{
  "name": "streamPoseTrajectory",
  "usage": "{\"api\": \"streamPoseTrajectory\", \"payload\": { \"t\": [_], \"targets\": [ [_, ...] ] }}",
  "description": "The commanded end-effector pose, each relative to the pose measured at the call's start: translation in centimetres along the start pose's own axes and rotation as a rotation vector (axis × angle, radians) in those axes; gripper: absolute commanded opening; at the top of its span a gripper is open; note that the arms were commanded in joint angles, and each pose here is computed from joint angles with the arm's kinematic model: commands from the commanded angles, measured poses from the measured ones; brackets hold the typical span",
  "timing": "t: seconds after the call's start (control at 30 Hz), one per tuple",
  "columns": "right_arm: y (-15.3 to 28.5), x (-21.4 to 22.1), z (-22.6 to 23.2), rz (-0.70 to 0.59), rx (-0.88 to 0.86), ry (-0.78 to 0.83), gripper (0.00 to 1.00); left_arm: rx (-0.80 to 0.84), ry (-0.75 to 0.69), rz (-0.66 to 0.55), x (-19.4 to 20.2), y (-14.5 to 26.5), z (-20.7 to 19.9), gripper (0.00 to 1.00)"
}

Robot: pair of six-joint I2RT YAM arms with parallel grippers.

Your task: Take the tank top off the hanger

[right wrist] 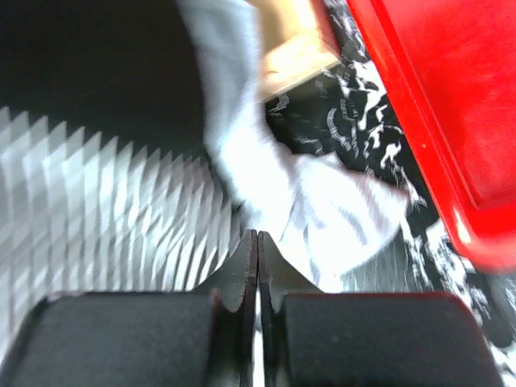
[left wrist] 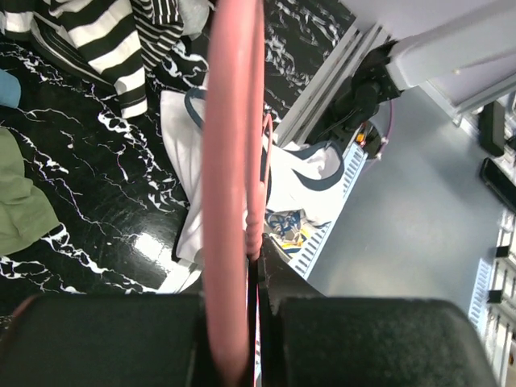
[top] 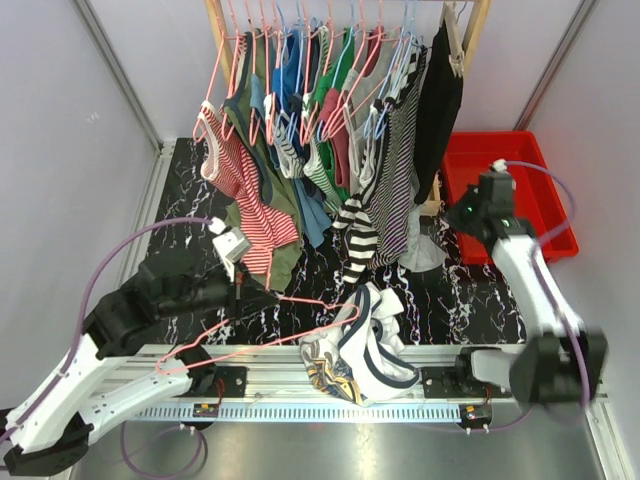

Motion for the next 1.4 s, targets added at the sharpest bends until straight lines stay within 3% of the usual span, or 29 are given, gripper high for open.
{"api": "streamPoseTrajectory", "payload": {
  "t": [0.0,0.1,0.13,0.17,0.23,0.37,0.53,0.63,0.73,1.03,1.27,1.37],
  "targets": [
    [7.2,1.3,-0.1,-0.057,-0.071,0.057,0.05,0.067,-0.084,-0.015,-1.6,-0.7,-0.9,0.00],
    [12.7,3.8,1.4,-0.016,-0.303,0.175,0.42,0.141,-0.106,0.036,-2.1,-1.1,-2.0,0.00],
    [14.3,4.9,2.5,0.026,-0.442,0.208,0.65,0.166,-0.117,0.036,-2.5,-1.0,-2.5,0.00],
    [16.0,6.0,2.8,0.011,-0.518,0.220,0.74,0.186,-0.119,0.058,-2.6,-1.2,-2.7,0.00],
    [18.7,7.6,4.2,0.055,-0.725,0.243,0.88,0.245,-0.151,0.073,-3.1,-0.7,-3.7,0.00],
    [23.3,10.5,5.6,0.102,-1.079,0.323,0.98,0.304,-0.184,0.096,-4.0,0.2,-4.8,0.00],
    [27.5,13.2,6.2,0.184,-1.355,0.514,0.98,0.365,-0.148,0.105,-4.9,0.8,-5.3,0.00],
    [29.5,13.5,6.1,0.210,-1.414,0.583,0.99,0.412,-0.106,0.099,-5.4,0.5,-5.2,0.00],
    [29.4,13.4,6.4,0.221,-1.381,0.608,0.98,0.471,-0.069,0.100,-5.9,0.1,-5.3,0.00],
    [27.3,15.2,8.2,0.430,-1.329,0.711,0.94,0.556,-0.028,0.109,-7.6,-0.6,-5.9,0.00],
    [27.2,16.2,9.5,0.537,-1.338,0.782,0.79,0.566,-0.013,0.115,-8.5,-2.0,-5.5,0.00],
    [27.2,17.0,9.6,0.575,-1.345,0.801,0.64,0.559,-0.005,0.120,-8.7,-2.5,-5.1,0.00]
  ]
}}
Point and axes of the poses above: each gripper's point midway between its finger pads, its own y axis back along the fingers, its own z axis along the line the jaws close on, x = y × z, the point moved 6 cm from there along y, back along the fingers, and after that the axes turned 9 degrees about y, right-handed, at the moved point
